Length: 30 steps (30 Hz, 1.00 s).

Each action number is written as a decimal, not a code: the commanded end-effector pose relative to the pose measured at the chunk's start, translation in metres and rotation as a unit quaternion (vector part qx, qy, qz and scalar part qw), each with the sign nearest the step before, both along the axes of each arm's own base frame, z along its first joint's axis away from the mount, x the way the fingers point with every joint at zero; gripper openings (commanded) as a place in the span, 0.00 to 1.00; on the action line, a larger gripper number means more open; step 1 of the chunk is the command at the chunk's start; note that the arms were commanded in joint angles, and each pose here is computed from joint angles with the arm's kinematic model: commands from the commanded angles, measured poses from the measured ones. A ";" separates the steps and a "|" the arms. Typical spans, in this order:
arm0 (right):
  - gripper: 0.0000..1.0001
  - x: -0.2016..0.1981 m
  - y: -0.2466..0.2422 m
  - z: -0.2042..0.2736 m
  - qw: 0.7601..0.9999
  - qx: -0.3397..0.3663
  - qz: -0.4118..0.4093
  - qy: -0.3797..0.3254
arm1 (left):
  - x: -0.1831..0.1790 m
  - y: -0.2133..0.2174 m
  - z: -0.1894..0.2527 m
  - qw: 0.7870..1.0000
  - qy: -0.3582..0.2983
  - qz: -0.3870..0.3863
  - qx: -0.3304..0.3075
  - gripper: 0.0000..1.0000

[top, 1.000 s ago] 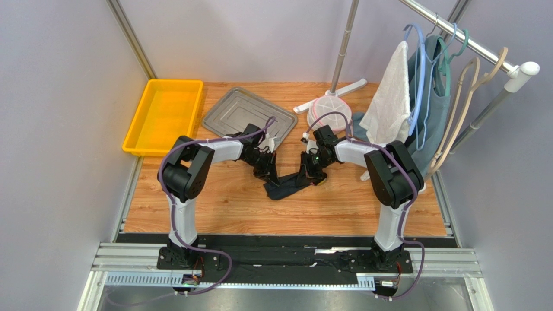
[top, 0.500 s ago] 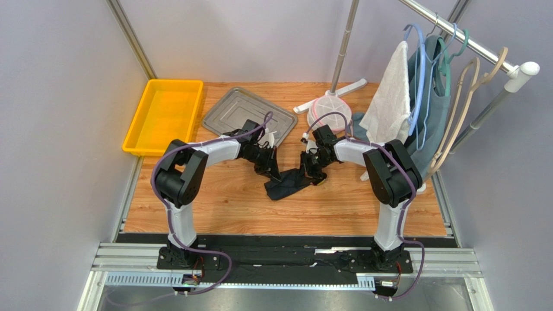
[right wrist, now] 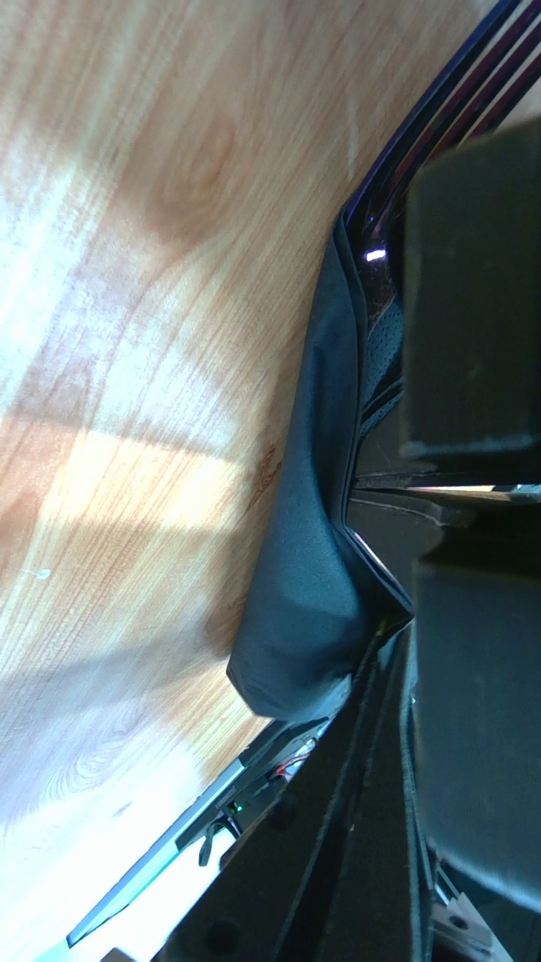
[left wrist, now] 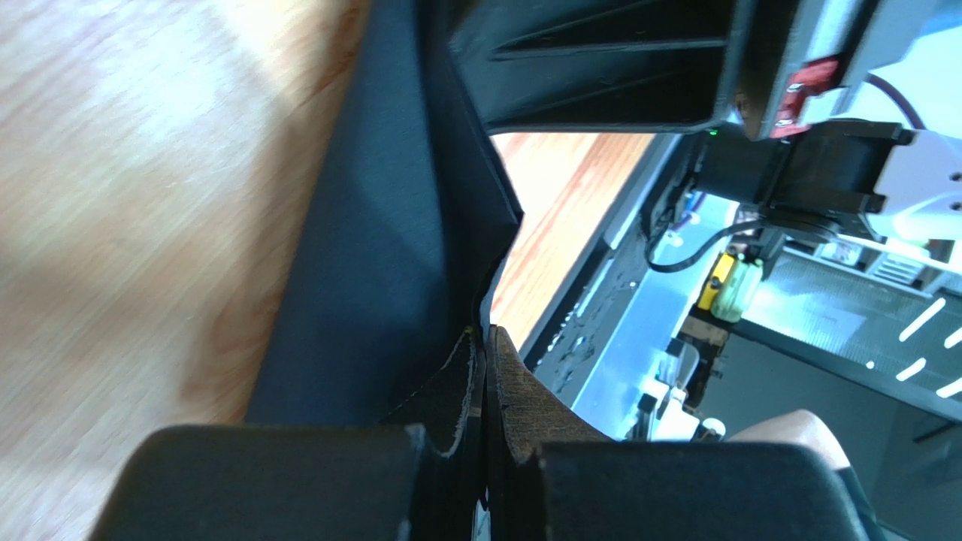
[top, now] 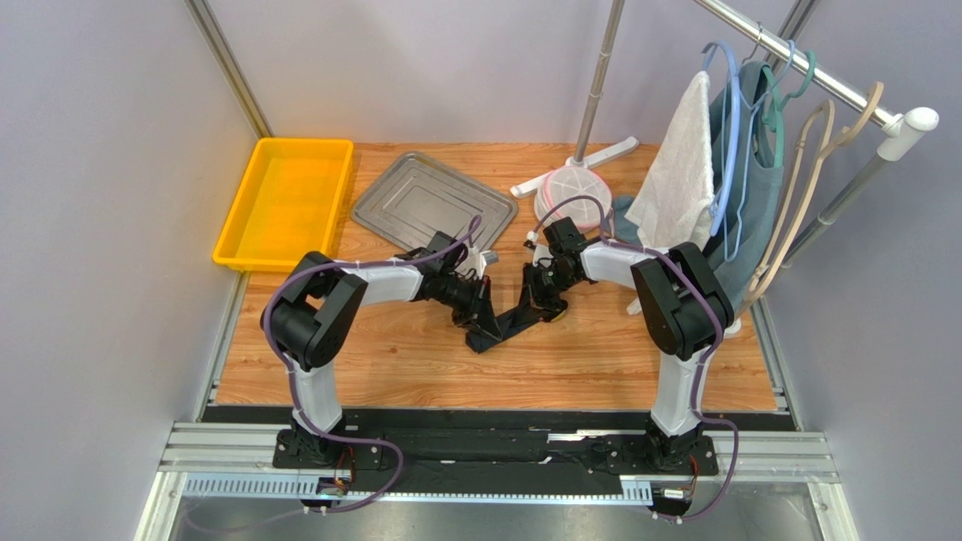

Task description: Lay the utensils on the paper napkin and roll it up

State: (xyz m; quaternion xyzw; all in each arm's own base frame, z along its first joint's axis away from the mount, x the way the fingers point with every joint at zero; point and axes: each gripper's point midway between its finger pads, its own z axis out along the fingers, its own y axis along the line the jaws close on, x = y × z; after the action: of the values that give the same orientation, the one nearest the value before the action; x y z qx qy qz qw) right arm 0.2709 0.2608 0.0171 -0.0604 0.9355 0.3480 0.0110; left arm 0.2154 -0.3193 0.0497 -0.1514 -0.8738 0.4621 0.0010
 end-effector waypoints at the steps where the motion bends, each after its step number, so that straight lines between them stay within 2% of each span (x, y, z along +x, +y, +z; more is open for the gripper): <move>1: 0.00 -0.001 -0.020 -0.038 0.997 -0.081 -0.007 -0.006 | -0.002 -0.014 0.008 0.999 -0.004 -0.009 -0.045 0.01; 11: 0.00 -0.001 -0.021 -0.039 0.996 -0.084 -0.009 -0.004 | -0.009 -0.017 -0.029 0.999 0.011 -0.003 -0.044 0.02; 17: 0.00 0.001 -0.016 -0.029 0.998 -0.065 0.006 -0.014 | -0.021 -0.002 -0.060 0.999 0.033 -0.004 -0.002 0.01; 22: 0.02 0.009 -0.015 0.012 0.996 -0.042 0.042 -0.061 | -0.015 0.008 -0.081 0.998 0.062 0.019 0.023 0.00; 26: 0.09 0.009 -0.024 0.052 0.993 -0.033 0.063 -0.090 | -0.015 0.010 -0.087 0.997 0.062 0.021 0.033 0.00; 30: 0.11 0.013 -0.025 0.076 0.992 -0.013 0.064 -0.105 | -0.015 0.014 -0.091 0.997 0.055 0.018 0.048 0.00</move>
State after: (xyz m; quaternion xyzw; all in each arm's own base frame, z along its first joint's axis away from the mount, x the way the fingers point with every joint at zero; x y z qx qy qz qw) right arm 0.2721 0.2395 0.0491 -0.1216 0.9400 0.3164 0.0384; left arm 0.2109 -0.3297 0.0120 -0.1301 -0.8458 0.5160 0.0368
